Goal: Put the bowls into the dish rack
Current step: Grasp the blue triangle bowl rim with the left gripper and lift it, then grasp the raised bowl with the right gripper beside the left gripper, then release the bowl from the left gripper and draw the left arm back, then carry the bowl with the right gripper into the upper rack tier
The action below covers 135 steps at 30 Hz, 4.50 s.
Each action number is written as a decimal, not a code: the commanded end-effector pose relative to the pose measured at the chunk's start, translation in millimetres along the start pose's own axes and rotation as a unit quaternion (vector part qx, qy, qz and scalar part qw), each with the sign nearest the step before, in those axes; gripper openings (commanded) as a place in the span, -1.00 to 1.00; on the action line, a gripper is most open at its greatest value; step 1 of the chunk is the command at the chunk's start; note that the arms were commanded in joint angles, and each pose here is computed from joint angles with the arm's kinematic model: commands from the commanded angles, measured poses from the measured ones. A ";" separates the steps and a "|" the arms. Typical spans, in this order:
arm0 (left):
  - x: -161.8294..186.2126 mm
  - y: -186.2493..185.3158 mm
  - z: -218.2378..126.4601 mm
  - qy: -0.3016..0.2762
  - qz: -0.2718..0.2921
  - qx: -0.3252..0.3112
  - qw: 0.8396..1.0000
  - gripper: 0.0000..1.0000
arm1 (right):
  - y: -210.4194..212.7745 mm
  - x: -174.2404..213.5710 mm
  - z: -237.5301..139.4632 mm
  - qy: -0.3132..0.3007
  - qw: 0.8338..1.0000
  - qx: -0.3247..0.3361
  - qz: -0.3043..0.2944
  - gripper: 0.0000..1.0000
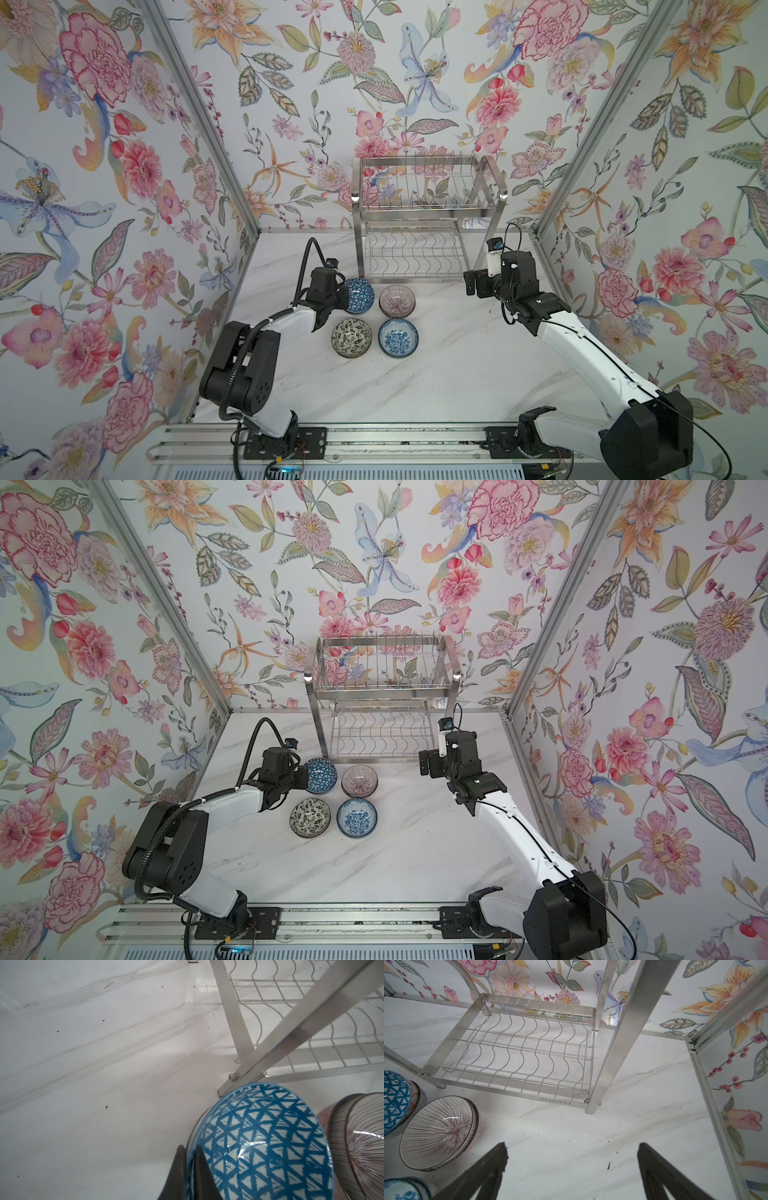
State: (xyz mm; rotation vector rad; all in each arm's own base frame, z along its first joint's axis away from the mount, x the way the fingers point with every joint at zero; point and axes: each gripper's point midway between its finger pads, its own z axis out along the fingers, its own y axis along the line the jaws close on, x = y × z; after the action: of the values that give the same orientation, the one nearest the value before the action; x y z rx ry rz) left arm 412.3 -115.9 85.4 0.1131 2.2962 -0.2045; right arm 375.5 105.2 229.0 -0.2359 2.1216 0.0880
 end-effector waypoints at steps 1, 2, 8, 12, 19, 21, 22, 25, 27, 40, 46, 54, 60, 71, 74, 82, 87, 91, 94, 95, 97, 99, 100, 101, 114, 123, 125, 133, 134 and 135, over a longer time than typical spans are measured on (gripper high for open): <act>-21.4 3.2 -8.6 -0.024 -0.003 -0.007 1.000 -1.00 | 0.4 -1.2 -4.5 -0.006 1.000 -0.006 0.006 0.98; -21.9 2.6 -8.7 -0.025 -0.002 -0.005 1.000 -1.00 | 0.8 -1.8 -4.6 -0.007 1.000 -0.007 0.006 0.99; -52.0 -5.9 -37.6 -0.086 0.001 0.016 0.996 -1.00 | 3.1 -1.3 -5.8 -0.007 1.000 -0.013 0.009 0.98; -63.8 -9.9 -51.7 -0.106 0.001 0.027 0.994 -1.00 | 5.0 -0.8 -5.5 -0.006 1.000 -0.019 0.013 0.98; -79.1 -17.9 -88.9 -0.146 0.001 0.046 0.988 -1.00 | 23.7 -8.4 -15.6 -0.019 0.998 -0.060 0.024 0.98; -81.7 -25.5 -99.2 -0.156 0.002 0.057 0.986 -1.00 | 34.9 -13.2 -21.1 -0.030 0.995 -0.086 0.031 0.98; -82.5 -31.6 -104.1 -0.161 0.003 0.064 0.985 -1.00 | 42.1 -16.0 -24.6 -0.037 0.993 -0.102 0.035 0.98; -82.8 -54.2 -115.7 -0.176 0.010 0.088 0.980 -1.00 | 62.7 -23.1 -34.0 -0.052 0.987 -0.143 0.048 0.98; -81.8 -66.8 -119.5 -0.182 0.011 0.100 0.978 -1.00 | 76.3 -25.4 -38.5 -0.055 0.984 -0.163 0.051 0.98; -61.6 -156.8 -106.5 -0.185 0.009 0.206 0.961 -1.00 | 136.4 -7.9 -33.1 -0.026 0.975 -0.215 0.052 0.99; -55.8 -175.4 -98.1 -0.180 0.004 0.230 0.956 -1.00 | 142.8 9.7 -17.8 0.001 0.975 -0.212 0.060 0.98; -55.7 -186.4 -93.6 -0.181 0.001 0.250 0.951 -1.00 | 149.7 24.3 0.5 0.024 0.974 -0.215 0.071 0.98; -55.4 -189.2 -91.4 -0.180 -0.001 0.257 0.950 -1.00 | 148.5 30.1 12.2 0.035 0.975 -0.207 0.076 1.00; -54.7 -195.1 -83.6 -0.169 -0.001 0.258 0.951 -1.00 | 165.0 33.4 27.3 0.058 0.966 -0.228 0.112 0.21; -54.1 -196.3 -82.7 -0.168 0.001 0.257 0.952 -1.00 | 166.8 32.0 28.5 0.059 0.965 -0.228 0.118 -0.24; -56.6 -200.3 -85.1 -0.168 0.004 0.263 0.950 -1.00 | 171.9 29.7 28.8 0.063 0.964 -0.232 0.114 -1.00; -58.7 -203.4 -85.9 -0.160 0.012 0.264 0.951 -1.00 | 169.2 25.9 26.9 0.056 0.968 -0.221 0.101 -1.00; -63.9 -198.9 -90.9 -0.153 0.037 0.242 0.957 -0.05 | 156.9 17.8 21.9 0.042 0.977 -0.192 0.081 -1.00; -72.0 -181.5 -98.4 -0.148 0.075 0.189 0.968 0.93 | 142.8 11.5 19.0 0.031 0.986 -0.157 0.054 -1.00; -74.8 -172.6 -101.6 -0.143 0.088 0.169 0.971 0.99 | 137.1 9.6 18.4 0.028 0.988 -0.143 0.046 -1.00; -82.2 -152.2 -107.9 -0.135 0.108 0.130 0.976 0.99 | 126.0 5.8 18.0 0.021 0.993 -0.116 0.028 -1.00; -88.6 -130.3 -117.8 -0.128 0.123 0.097 0.979 0.99 | 115.1 1.2 17.8 0.015 0.996 -0.088 0.010 -1.00; -94.1 -118.3 -125.3 -0.128 0.127 0.080 0.980 0.99 | 109.1 -0.4 18.2 0.013 0.997 -0.073 0.000 -1.00; -98.2 -106.1 -133.5 -0.127 0.133 0.063 0.981 0.99 | 103.4 -2.5 18.3 0.010 0.998 -0.058 -0.009 -1.00; -105.7 7.4 -209.4 -0.120 0.151 -0.105 0.976 0.99 | 33.6 -13.2 31.6 0.006 0.980 0.152 -0.125 -1.00; -99.5 34.0 -195.3 -0.133 0.144 -0.112 0.974 0.99 | 8.4 -29.6 43.0 0.012 0.946 0.258 -0.195 -1.00; -93.9 34.8 -187.2 -0.131 0.145 -0.111 0.974 0.99 | 5.4 -35.4 45.3 0.011 0.940 0.274 -0.205 -1.00; -85.8 35.5 -174.6 -0.127 0.131 -0.086 0.979 0.99 | 4.9 -57.2 66.4 0.001 0.914 0.319 -0.250 -1.00; -85.1 36.1 -173.0 -0.126 0.127 -0.084 0.980 0.99 | 5.9 -60.6 70.8 -0.003 0.910 0.325 -0.257 -1.00; -85.0 36.0 -172.2 -0.128 0.123 -0.079 0.981 0.99 | 7.0 -63.7 74.3 -0.006 0.906 0.331 -0.264 -1.00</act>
State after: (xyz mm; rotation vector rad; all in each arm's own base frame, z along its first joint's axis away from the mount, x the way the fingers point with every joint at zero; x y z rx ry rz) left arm 344.6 -48.2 262.7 0.2731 2.0182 0.1311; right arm 451.6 132.5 213.8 -0.4524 1.9808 -0.8603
